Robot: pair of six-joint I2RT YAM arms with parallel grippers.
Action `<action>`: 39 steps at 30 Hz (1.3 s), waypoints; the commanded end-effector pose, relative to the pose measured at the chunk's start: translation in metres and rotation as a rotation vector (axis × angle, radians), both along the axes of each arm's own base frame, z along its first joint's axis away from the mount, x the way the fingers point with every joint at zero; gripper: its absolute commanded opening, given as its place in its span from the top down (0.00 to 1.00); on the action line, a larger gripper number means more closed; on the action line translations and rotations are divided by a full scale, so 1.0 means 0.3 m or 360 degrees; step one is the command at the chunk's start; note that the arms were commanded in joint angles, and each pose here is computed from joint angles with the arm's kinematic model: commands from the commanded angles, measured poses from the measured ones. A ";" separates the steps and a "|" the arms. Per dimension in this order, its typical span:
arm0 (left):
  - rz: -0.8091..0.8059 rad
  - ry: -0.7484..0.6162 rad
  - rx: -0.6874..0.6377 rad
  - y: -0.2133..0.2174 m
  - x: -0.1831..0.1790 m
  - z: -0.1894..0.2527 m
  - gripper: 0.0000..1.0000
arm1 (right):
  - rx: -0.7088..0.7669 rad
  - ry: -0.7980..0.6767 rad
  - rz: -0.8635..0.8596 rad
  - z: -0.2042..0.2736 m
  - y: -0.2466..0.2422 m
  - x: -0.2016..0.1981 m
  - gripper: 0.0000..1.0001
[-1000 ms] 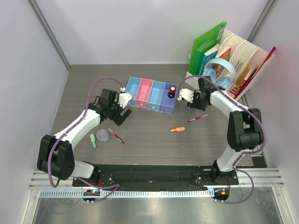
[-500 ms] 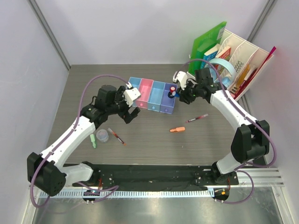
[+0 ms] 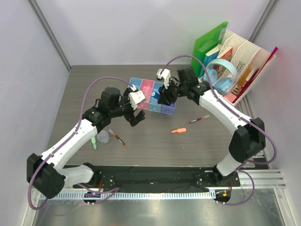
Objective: Sort the stationery into containers
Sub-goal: Pick up the stationery from the center of the board.
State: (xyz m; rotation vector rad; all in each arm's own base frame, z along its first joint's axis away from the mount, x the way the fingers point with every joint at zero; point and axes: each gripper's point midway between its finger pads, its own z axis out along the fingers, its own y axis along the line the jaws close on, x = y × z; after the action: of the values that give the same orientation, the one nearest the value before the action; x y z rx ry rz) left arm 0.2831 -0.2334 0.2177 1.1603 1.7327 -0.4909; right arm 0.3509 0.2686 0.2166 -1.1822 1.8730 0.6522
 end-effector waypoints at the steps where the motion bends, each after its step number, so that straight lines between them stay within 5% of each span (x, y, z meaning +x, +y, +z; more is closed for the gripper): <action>1: -0.0153 -0.0050 -0.0153 -0.065 -0.029 0.125 0.06 | 0.0056 0.0002 0.0052 -0.017 0.096 -0.024 0.67; 8: -0.0289 0.0058 -0.0180 -0.096 -0.085 0.116 0.23 | 0.0008 0.0013 0.0133 -0.076 0.178 -0.091 0.67; 14: -0.0317 0.0062 -0.0136 -0.088 -0.096 0.097 0.23 | 0.0014 -0.0029 0.0144 -0.051 0.201 -0.112 0.67; 19: -0.0300 0.0022 -0.0065 -0.068 -0.084 0.084 0.10 | 0.0007 -0.0063 0.0151 -0.035 0.196 -0.142 0.67; 24: -0.0301 -0.0011 -0.0050 -0.068 -0.071 0.095 0.09 | 0.0000 -0.0083 0.0165 -0.030 0.189 -0.182 0.67; 39: -0.0431 0.0116 -0.0074 -0.109 -0.099 0.079 0.24 | 0.0041 -0.0131 0.0186 0.024 0.187 -0.264 0.67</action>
State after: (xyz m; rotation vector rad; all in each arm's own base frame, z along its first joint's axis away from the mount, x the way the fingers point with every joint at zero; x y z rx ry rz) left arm 0.2592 -0.2590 0.2329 1.3319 1.6518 -0.6902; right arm 0.2734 0.3185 0.1915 -1.3281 1.8310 0.6752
